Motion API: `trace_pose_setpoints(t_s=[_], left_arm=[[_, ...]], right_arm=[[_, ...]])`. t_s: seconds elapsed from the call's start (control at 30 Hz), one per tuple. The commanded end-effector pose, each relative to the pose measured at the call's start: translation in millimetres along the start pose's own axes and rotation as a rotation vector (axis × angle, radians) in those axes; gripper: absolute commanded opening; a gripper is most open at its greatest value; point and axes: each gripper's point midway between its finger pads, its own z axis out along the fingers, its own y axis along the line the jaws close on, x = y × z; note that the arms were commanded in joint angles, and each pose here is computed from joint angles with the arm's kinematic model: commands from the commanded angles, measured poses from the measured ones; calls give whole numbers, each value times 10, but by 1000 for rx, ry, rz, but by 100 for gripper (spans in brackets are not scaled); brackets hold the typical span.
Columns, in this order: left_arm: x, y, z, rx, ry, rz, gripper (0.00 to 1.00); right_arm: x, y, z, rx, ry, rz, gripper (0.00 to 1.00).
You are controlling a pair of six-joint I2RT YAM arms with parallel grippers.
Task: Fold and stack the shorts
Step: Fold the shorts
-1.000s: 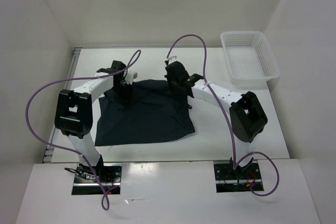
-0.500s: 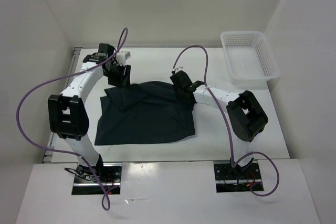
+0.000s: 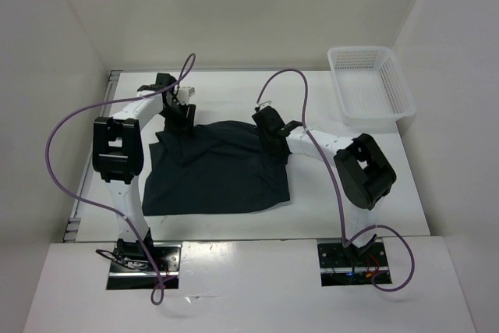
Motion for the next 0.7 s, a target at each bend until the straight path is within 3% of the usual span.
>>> trace_pose_setpoints(t_s=[0.0,0.33,0.4,0.47,0.53,0.57,0.67], left_arm=[[-131,4,12,4,-48,17,63],[-69,-53,90,50,-13,6,62],[36,-102,79,75,37,-11,53],[133,-124,91,89,78,-24,36],[213,-152,67,101,110,-35,16],[180,-153,54,100,102,-33,2],[36,-97,-94,46,57,-15,0]], right_arm=[[-61,6,47,0,-30,27,0],[-98,-10,54,11,-33,9,0],[-103,-28,54,21,-35,9,0],[-144,-25,45,19,-44,3,0],[-149,-47,45,30,-46,-6,0],[-152,-62,45,39,-48,-6,0],[-383,-238,15,86,-88,21,0]])
